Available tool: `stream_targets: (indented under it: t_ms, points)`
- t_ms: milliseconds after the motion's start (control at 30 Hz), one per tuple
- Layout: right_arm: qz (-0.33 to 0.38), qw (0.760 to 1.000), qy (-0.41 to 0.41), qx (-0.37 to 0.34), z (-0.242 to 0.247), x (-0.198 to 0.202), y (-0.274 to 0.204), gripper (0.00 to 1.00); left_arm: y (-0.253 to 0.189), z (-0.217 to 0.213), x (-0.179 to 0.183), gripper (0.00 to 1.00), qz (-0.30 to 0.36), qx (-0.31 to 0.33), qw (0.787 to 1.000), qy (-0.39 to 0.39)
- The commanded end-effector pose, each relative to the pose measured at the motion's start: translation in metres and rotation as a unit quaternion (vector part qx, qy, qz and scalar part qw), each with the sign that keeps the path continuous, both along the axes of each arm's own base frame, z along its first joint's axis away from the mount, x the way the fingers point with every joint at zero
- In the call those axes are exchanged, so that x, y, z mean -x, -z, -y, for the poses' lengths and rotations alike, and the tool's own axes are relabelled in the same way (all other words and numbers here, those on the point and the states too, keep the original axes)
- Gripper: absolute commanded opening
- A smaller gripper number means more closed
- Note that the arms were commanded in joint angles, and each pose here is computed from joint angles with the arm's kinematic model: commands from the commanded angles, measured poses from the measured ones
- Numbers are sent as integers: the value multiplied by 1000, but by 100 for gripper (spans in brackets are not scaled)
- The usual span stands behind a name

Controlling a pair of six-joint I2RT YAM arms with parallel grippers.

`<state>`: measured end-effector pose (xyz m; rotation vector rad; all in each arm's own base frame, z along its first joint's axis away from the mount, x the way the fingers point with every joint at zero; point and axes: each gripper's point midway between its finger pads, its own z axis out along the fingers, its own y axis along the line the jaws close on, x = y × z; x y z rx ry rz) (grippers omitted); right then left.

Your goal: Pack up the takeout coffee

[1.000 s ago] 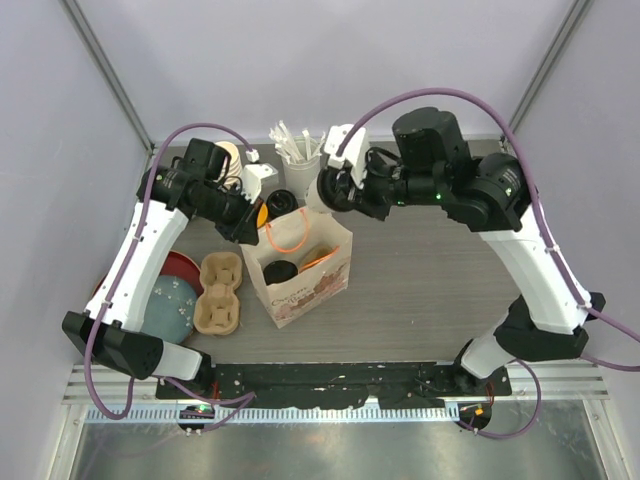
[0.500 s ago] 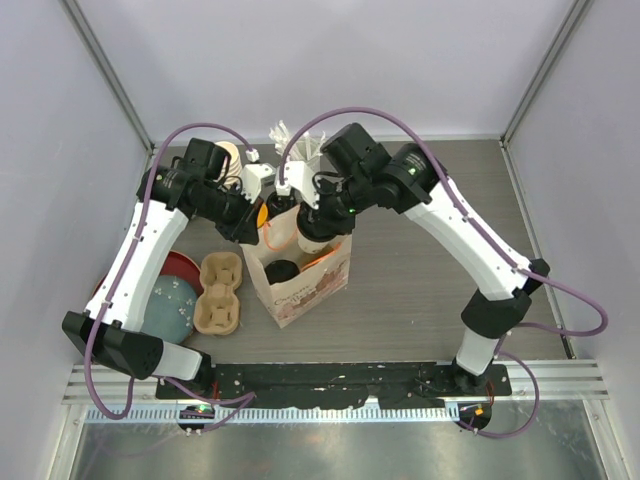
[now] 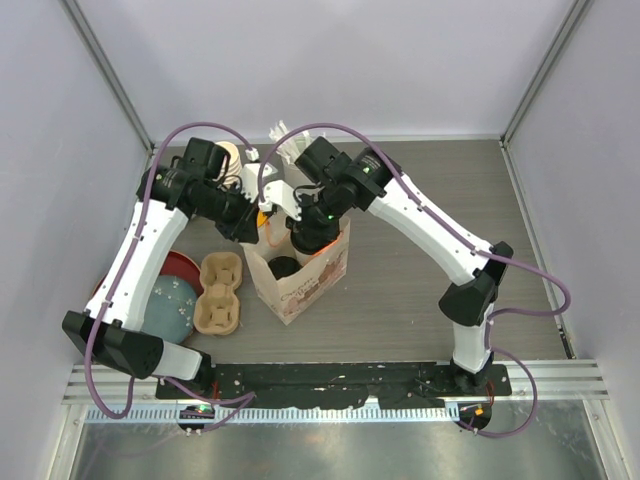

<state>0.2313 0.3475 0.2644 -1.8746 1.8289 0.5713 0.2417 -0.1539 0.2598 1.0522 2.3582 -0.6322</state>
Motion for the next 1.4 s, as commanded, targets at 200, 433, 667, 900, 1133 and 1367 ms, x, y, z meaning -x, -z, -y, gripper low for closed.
stream_targets:
  t_ms: [200, 433, 667, 900, 1133, 1367]
  points:
    - [-62, 996, -12, 65, 23, 10, 38, 1, -7, 8, -6, 0, 23, 19, 999, 20]
    - [-74, 993, -3, 88, 26, 7, 58, 1, -6, 9, -10, 0, 23, 20, 999, 15]
    - [-86, 992, -4, 98, 19, 2, 77, 1, -5, 10, -9, 0, 20, 24, 999, 17]
    - [-76, 992, -2, 101, 21, -2, 83, 7, -1, 11, -10, 0, 15, 22, 999, 18]
    - [-42, 995, 20, 90, 23, -10, 69, 45, -1, 12, -11, 0, 14, 22, 1000, 17]
    - [8, 999, 23, 25, 15, -16, 28, 51, -1, 10, -11, 0, 14, 17, 1000, 16]
